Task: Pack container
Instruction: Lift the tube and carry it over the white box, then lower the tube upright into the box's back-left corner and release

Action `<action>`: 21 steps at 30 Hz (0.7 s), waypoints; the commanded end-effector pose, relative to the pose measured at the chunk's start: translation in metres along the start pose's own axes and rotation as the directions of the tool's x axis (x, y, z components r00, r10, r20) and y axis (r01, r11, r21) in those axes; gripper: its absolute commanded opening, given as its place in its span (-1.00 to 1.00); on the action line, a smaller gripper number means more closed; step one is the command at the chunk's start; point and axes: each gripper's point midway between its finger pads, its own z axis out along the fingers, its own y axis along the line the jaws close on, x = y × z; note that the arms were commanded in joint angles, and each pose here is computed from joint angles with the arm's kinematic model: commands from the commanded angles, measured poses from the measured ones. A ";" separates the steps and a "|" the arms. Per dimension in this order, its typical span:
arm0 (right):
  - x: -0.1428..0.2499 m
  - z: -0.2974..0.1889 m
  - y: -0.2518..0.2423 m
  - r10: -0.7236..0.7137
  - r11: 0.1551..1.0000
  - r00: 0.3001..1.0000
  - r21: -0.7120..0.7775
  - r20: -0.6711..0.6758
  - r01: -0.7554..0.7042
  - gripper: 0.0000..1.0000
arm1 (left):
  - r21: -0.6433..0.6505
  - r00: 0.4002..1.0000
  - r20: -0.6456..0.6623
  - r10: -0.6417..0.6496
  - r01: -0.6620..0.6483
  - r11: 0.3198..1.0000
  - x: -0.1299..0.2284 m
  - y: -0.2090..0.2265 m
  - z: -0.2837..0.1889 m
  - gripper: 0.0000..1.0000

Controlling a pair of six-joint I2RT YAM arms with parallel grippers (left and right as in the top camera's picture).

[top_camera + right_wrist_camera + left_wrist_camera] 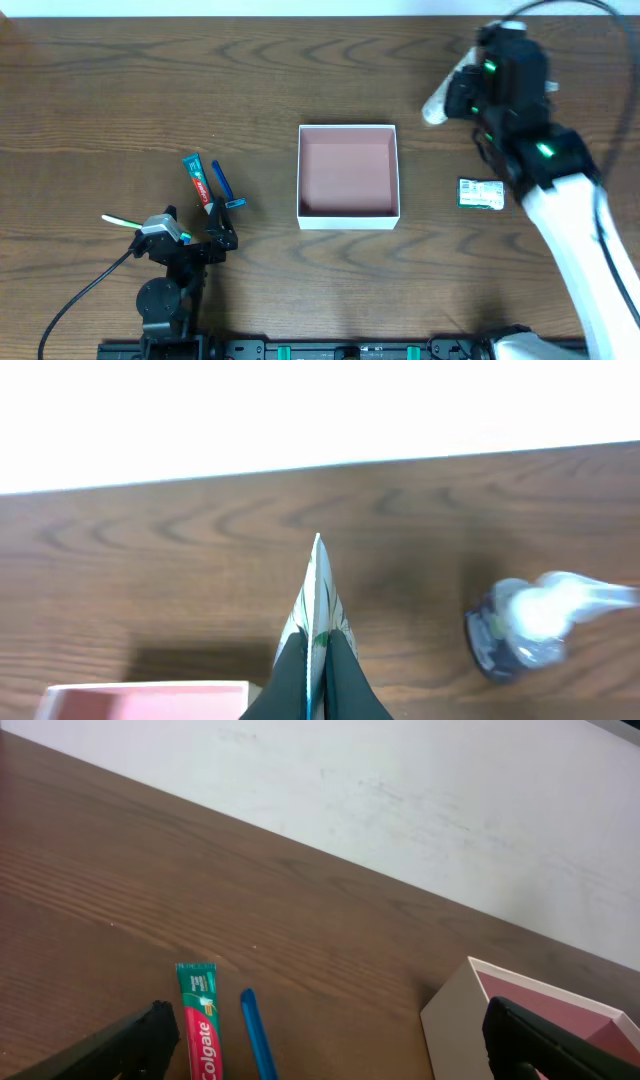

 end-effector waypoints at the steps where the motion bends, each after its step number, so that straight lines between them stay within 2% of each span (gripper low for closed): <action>1: -0.011 -0.033 0.013 0.046 0.997 0.998 -0.064 0.041 -0.044 -0.97 | -0.020 0.999 -0.033 0.006 -0.007 1.000 0.014 0.008 0.002 0.96; 11: 0.017 -0.061 0.089 0.065 0.968 0.998 -0.241 -0.025 -0.069 -0.98 | -0.020 0.999 -0.033 0.006 -0.007 1.000 0.014 0.008 0.002 0.96; 21: 0.060 -0.019 0.154 0.055 0.978 0.997 -0.198 -0.060 -0.066 -0.97 | -0.020 0.999 -0.033 0.006 -0.007 1.000 0.014 0.008 0.002 0.96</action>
